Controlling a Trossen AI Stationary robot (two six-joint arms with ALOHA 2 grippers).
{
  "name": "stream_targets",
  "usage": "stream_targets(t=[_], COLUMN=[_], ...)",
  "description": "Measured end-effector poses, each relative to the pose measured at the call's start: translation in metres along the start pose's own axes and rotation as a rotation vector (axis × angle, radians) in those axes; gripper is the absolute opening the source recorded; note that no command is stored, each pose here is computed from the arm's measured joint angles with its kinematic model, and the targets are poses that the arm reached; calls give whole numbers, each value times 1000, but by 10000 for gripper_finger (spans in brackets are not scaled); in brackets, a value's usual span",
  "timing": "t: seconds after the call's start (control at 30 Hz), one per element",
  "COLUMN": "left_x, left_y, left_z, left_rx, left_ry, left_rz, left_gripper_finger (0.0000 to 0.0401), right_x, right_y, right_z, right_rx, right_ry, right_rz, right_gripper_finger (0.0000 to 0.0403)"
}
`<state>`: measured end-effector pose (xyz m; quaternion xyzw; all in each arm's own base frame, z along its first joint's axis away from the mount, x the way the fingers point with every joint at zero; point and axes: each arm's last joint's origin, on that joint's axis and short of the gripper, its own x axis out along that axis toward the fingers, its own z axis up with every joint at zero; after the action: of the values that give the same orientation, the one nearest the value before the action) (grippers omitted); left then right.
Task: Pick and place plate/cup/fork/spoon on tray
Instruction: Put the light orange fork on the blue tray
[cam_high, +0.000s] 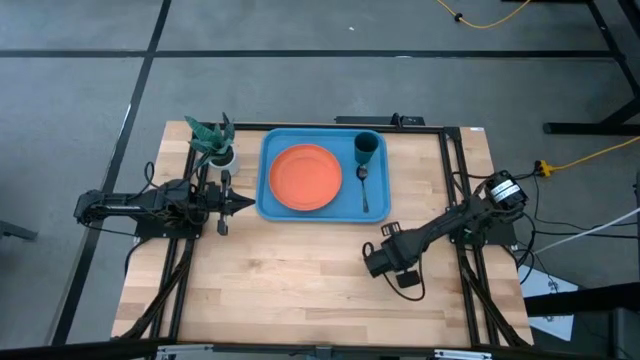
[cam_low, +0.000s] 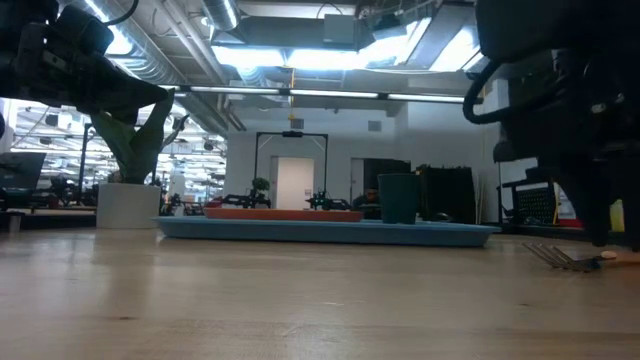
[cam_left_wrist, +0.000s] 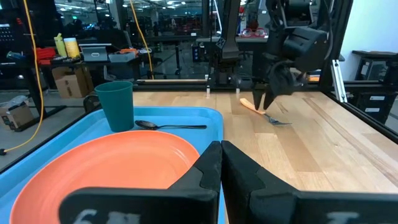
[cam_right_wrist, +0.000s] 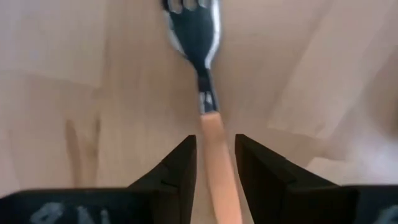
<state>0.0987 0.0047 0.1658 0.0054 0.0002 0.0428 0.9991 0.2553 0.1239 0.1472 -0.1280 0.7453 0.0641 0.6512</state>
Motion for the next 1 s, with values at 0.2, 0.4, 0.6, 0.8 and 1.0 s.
stream_targets(t=[0.2,0.4,0.6,0.8,1.0], left_x=[0,0,0,0,0], left_y=[0,0,0,0,0], left_z=[0,0,0,0,0], left_rx=[0,0,0,0,0], left_ry=[0,0,0,0,0], left_rz=[0,0,0,0,0], left_gripper_finger=[0,0,0,0,0], right_x=[0,9,17,15,14], right_y=[0,-3,-10,-13,-13], right_z=[0,0,-1,2,1], right_rx=[-31,-5,59,72,73], right_ry=[-1,-25,-41,-34,-22], right_rz=[21,21,53,75,74], right_gripper_finger=[116,116,116,116,109])
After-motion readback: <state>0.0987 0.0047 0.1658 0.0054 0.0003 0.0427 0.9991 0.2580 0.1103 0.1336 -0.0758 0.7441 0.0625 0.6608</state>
